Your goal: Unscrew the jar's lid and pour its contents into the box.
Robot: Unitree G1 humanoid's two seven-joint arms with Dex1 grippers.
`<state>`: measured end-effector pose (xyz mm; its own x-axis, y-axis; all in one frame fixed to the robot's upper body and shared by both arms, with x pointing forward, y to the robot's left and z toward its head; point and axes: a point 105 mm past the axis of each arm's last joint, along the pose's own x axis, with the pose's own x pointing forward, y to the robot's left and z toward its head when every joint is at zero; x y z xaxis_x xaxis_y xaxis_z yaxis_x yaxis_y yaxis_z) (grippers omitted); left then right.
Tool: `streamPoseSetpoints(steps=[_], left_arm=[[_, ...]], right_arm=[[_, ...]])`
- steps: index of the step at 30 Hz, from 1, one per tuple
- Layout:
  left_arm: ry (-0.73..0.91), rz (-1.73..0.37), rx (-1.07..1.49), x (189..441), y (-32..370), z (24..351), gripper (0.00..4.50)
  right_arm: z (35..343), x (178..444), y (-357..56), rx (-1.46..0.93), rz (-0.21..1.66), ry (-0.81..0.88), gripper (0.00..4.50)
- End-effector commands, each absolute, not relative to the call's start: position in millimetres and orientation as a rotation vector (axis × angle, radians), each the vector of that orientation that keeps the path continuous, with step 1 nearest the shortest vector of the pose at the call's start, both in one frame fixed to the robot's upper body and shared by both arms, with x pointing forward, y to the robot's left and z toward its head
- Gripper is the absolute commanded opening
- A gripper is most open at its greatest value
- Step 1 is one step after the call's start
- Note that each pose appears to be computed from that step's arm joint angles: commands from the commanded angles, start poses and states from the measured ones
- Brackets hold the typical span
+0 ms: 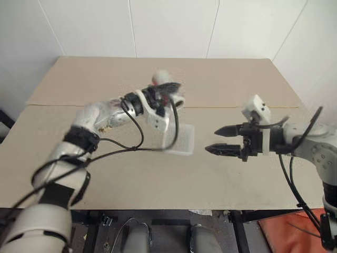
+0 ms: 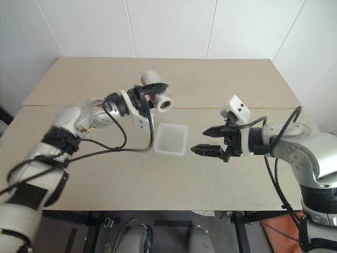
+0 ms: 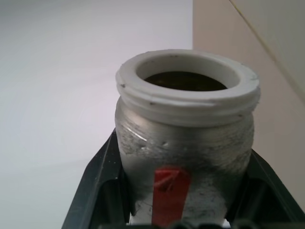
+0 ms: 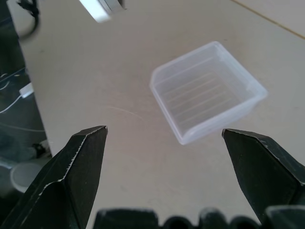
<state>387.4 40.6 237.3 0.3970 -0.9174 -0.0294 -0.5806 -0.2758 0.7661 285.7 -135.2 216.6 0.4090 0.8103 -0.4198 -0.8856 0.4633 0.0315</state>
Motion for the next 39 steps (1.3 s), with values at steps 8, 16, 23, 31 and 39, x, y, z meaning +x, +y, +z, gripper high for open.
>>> streamPoseSetpoints(steps=[8, 16, 23, 31, 39], left_arm=[[-1.377, -0.664, 2.314, 410, 28, 193, 1.96], [-1.381, -0.619, 2.241, 410, 19, 201, 1.96], [-0.89, -0.616, 1.61, 422, 38, 226, 1.96], [-0.36, -0.442, 0.557, 444, 97, 273, 1.96], [-0.046, -0.507, 0.061, 426, 112, 226, 1.96]], right_arm=[[240, 288, -130, -0.155, 1.088, 0.31, 4.47], [239, 282, -130, -0.151, 1.081, 0.294, 4.47], [234, 283, -132, -0.165, 1.042, 0.269, 4.47], [235, 288, -141, -0.136, 0.994, 0.235, 4.47], [230, 291, -138, -0.104, 0.976, 0.213, 4.47]])
